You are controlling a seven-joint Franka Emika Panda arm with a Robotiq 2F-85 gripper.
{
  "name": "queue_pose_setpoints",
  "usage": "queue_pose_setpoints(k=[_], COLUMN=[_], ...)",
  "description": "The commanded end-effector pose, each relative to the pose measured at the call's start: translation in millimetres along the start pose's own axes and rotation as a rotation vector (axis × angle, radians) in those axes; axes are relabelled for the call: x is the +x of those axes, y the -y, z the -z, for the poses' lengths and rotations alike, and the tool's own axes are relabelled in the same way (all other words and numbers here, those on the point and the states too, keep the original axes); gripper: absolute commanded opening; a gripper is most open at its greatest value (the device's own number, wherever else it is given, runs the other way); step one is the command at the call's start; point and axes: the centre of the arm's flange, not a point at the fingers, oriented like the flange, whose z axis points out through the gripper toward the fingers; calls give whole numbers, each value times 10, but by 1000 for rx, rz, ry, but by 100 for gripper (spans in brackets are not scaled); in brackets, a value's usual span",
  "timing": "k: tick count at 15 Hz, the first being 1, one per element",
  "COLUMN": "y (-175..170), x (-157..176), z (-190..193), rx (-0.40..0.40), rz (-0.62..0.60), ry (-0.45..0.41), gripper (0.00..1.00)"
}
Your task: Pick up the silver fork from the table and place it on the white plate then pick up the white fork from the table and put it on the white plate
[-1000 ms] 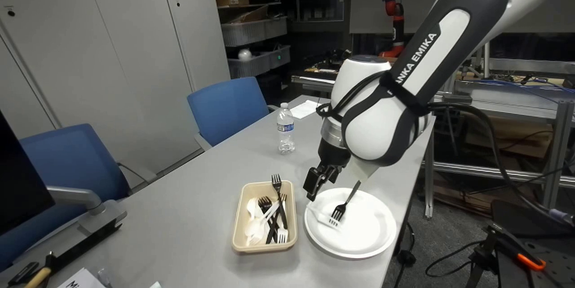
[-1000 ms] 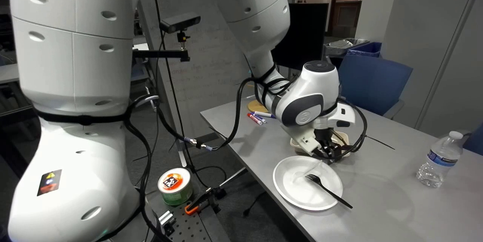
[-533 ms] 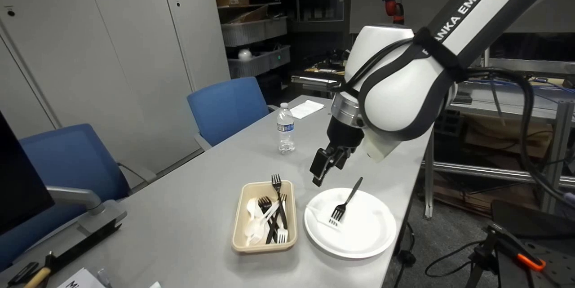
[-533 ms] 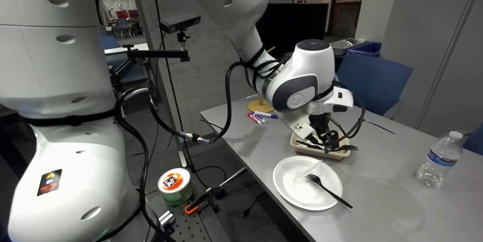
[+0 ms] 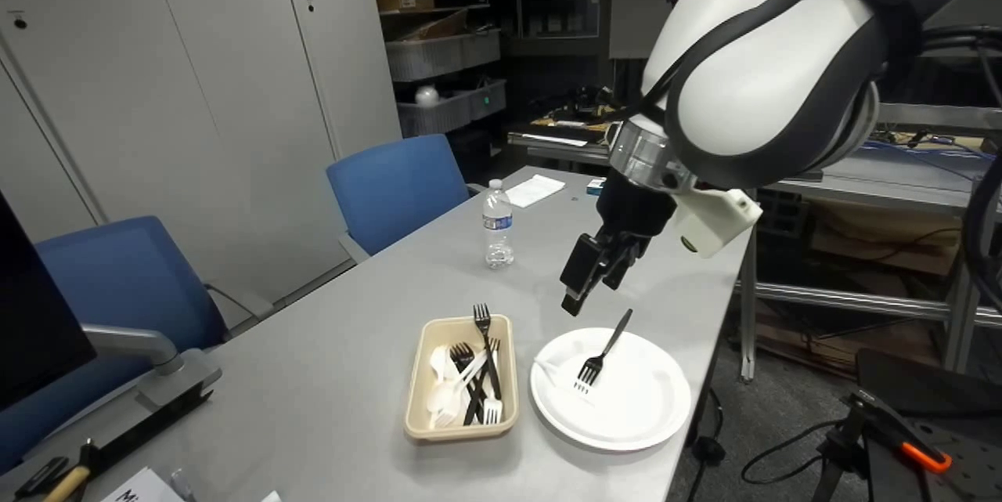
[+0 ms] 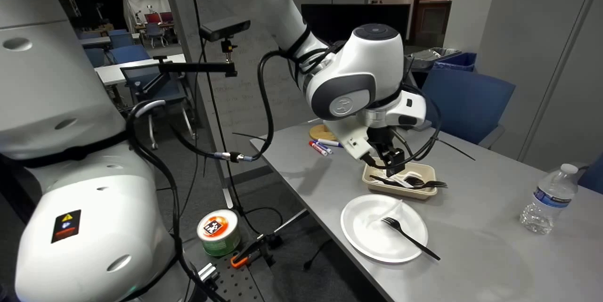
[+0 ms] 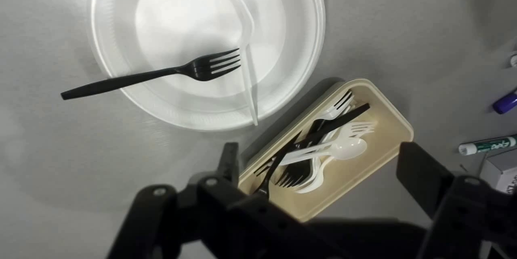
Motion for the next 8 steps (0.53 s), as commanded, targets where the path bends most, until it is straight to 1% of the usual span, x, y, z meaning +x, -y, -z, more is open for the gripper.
queue_pose_setpoints(k=[1, 2, 4, 8], y=[-88, -13, -26, -34], x=[-297, -83, -101, -107], z=[346, 113, 159, 108], rx=[53, 21, 22, 20], rz=[26, 8, 8, 7], ry=[-5, -3, -9, 1], gripper=[100, 100, 100, 100])
